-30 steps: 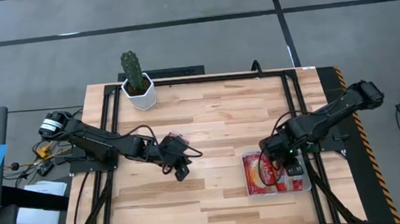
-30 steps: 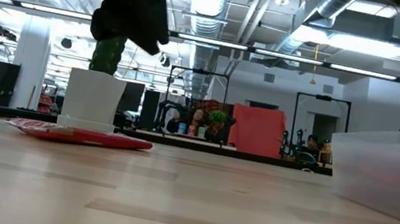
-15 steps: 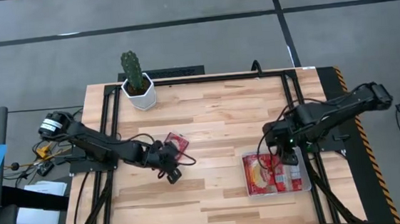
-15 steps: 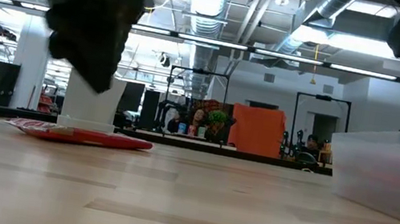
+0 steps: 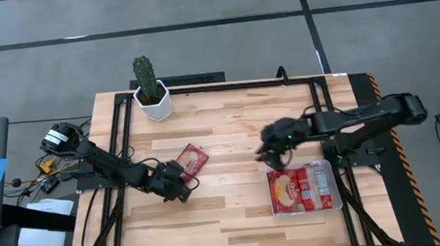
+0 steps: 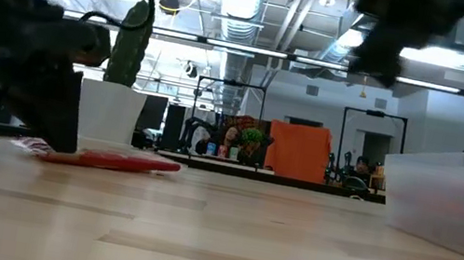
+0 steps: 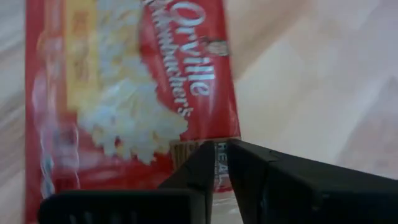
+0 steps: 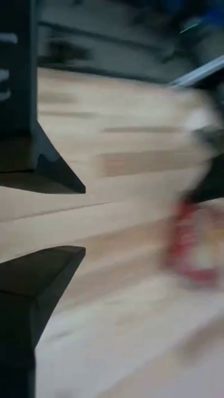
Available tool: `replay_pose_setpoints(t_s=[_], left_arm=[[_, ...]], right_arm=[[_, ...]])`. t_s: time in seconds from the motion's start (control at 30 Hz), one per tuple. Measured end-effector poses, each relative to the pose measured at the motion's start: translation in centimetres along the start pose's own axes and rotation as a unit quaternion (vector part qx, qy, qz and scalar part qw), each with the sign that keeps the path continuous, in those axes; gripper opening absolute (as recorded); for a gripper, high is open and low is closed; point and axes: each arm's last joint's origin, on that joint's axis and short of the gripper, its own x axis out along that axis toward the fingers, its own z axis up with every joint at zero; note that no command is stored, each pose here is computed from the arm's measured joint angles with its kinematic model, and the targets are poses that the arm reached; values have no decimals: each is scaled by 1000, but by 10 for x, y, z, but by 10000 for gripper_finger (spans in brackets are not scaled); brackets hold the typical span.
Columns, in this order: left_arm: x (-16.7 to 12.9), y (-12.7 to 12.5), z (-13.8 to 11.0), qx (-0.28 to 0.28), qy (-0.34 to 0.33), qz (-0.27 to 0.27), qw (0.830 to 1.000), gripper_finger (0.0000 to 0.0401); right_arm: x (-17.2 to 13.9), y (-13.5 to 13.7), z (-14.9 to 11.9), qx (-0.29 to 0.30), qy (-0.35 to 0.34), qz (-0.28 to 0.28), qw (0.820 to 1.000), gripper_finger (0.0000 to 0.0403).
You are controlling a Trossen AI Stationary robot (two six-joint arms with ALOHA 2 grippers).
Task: Sort popcorn bags into baskets
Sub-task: Put the popcorn bag into the transparent bin
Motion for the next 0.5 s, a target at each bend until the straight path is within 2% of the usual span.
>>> replay_pose_setpoints(t_s=[0.1, 0.23, 0.37, 0.5], left_arm=[[3, 11, -5, -17, -10, 17, 1000, 13], [7, 22, -12, -48, -26, 5, 999, 3], [9, 33, -18, -80, -30, -6, 996, 2], [10, 38, -21, -92, -27, -8, 995, 1]], right_arm=[[25, -5, 20, 8, -80, 17, 997, 165], [61, -23, 33, 55, -132, 22, 989, 161], [97, -44, 39, 99, -125, 1, 987, 166], [131, -59, 48, 112, -94, -1, 989, 203]])
